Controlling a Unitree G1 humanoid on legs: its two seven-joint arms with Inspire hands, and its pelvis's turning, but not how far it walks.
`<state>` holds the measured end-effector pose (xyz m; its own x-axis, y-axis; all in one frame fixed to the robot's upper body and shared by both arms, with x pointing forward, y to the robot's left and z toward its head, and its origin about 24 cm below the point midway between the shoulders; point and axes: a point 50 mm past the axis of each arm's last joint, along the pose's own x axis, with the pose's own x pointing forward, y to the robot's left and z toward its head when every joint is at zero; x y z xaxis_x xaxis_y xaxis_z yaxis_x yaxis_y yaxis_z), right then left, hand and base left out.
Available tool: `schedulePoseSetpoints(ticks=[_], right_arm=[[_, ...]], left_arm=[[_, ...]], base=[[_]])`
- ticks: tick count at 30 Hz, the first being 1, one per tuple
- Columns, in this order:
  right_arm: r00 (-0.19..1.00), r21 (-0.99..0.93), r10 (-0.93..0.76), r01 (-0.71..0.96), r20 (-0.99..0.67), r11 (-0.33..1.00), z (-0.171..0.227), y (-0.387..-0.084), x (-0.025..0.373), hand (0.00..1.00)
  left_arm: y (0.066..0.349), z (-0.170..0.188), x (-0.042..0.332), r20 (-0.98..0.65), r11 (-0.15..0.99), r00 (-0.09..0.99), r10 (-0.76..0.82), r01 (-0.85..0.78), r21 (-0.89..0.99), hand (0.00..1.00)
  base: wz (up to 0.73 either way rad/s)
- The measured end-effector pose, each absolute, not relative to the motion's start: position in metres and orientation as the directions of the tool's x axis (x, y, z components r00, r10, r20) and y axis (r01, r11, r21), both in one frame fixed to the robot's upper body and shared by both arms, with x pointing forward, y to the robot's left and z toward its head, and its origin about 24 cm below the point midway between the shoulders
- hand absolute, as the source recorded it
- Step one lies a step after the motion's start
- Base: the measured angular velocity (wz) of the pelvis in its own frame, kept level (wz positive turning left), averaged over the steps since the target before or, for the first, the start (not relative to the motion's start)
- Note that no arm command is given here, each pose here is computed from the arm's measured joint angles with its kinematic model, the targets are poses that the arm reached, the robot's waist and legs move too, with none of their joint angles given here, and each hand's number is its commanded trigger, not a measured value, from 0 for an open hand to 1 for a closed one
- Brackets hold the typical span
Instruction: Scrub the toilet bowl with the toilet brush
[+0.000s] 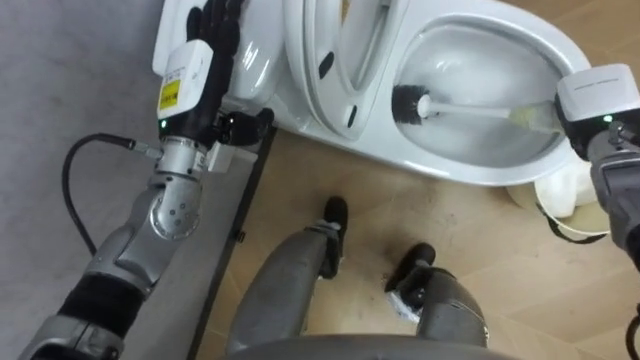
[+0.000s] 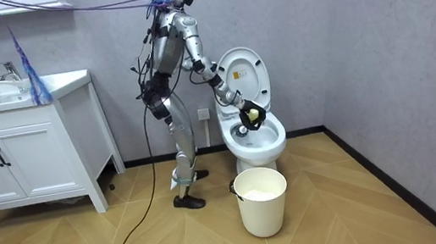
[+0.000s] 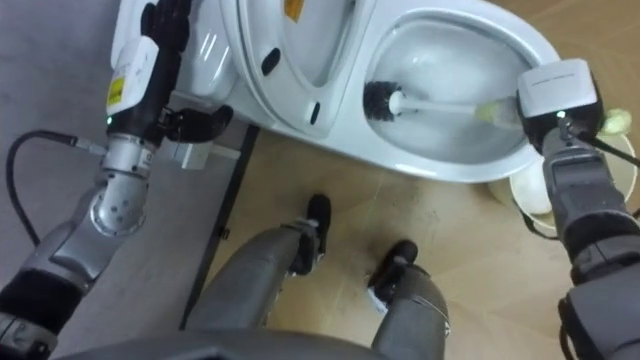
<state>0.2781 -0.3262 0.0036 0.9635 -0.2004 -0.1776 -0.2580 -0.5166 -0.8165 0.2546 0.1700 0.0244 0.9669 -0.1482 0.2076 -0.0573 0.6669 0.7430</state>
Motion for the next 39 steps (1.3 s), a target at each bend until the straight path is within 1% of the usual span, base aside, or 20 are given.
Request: schedulePoseSetpoints(ticks=[5,7,8,12,16,18,22,24,28,29,31,33,34,36,37,39], right_arm=[[0.959,-0.819,-0.233,-0.264,-0.164,-0.509,0.005,-0.327,0.279,1.0],[0.952,-0.811,-0.251,-0.285,-0.176,-0.512,0.003,-0.327,0.277,1.0],[0.94,-0.798,-0.275,-0.321,-0.202,-0.51,-0.001,-0.328,0.275,1.0],[0.911,-0.817,-0.344,-0.371,-0.228,-0.442,-0.01,-0.334,0.265,1.0],[0.893,-0.841,-0.386,-0.383,-0.232,-0.381,-0.011,-0.34,0.262,1.0],[0.874,-0.854,-0.424,-0.397,-0.238,-0.337,-0.014,-0.348,0.256,1.0],[0.834,-0.889,-0.5,-0.392,-0.233,-0.238,-0.012,-0.362,0.251,1.0],[0.819,-0.915,-0.536,-0.355,-0.205,-0.192,-0.004,-0.371,0.251,1.0],[0.793,-0.939,-0.59,-0.304,-0.155,-0.16,0.007,-0.38,0.254,1.0],[0.782,-0.943,-0.609,-0.289,-0.132,-0.168,0.013,-0.384,0.256,1.0],[0.782,-0.932,-0.616,-0.287,-0.093,-0.224,0.023,-0.392,0.257,1.0],[0.802,-0.893,-0.595,-0.306,-0.055,-0.33,0.029,-0.399,0.253,1.0],[0.808,-0.878,-0.587,-0.314,-0.048,-0.361,0.03,-0.4,0.252,1.0],[0.843,-0.827,-0.536,-0.326,-0.035,-0.458,0.029,-0.397,0.252,1.0],[0.855,-0.815,-0.518,-0.327,-0.038,-0.479,0.028,-0.395,0.253,1.0],[0.9,-0.767,-0.433,-0.312,-0.05,-0.56,0.02,-0.386,0.253,1.0]], left_arm=[[0.17,0.03,0.259,0.23,0.694,0.964,-0.13,-0.078,0.716,0.0],[0.171,0.031,0.26,0.238,0.702,0.964,-0.118,-0.088,0.706,0.0],[0.171,0.032,0.26,0.245,0.704,0.963,-0.115,-0.095,0.704,0.0],[0.171,0.033,0.259,0.26,0.707,0.961,-0.092,-0.121,0.697,0.0],[0.17,0.032,0.26,0.259,0.706,0.962,-0.08,-0.129,0.697,0.0],[0.168,0.031,0.259,0.255,0.717,0.964,-0.073,-0.127,0.685,0.0],[0.167,0.032,0.26,0.25,0.716,0.966,-0.064,-0.13,0.686,0.0],[0.166,0.037,0.26,0.266,0.716,0.963,-0.053,-0.149,0.682,0.0],[0.168,0.039,0.261,0.271,0.714,0.962,-0.039,-0.163,0.681,0.0],[0.169,0.041,0.262,0.275,0.713,0.961,-0.032,-0.171,0.68,0.0],[0.169,0.042,0.263,0.278,0.71,0.96,-0.021,-0.182,0.68,0.0],[0.17,0.04,0.263,0.271,0.697,0.963,-0.005,-0.191,0.691,0.0],[0.171,0.04,0.263,0.27,0.695,0.963,-0.003,-0.192,0.693,0.0],[0.172,0.04,0.264,0.266,0.688,0.964,0.009,-0.199,0.698,0.0],[0.172,0.04,0.264,0.264,0.687,0.965,0.011,-0.199,0.699,0.0],[0.172,0.036,0.264,0.245,0.68,0.969,0.014,-0.189,0.708,0.0]], base=[[-0.02],[0.0],[0.0],[0.01],[0.06],[0.04],[0.11],[0.18],[0.06],[0.0],[0.05],[-0.02],[-0.09],[-0.15],[-0.23],[-0.19]])
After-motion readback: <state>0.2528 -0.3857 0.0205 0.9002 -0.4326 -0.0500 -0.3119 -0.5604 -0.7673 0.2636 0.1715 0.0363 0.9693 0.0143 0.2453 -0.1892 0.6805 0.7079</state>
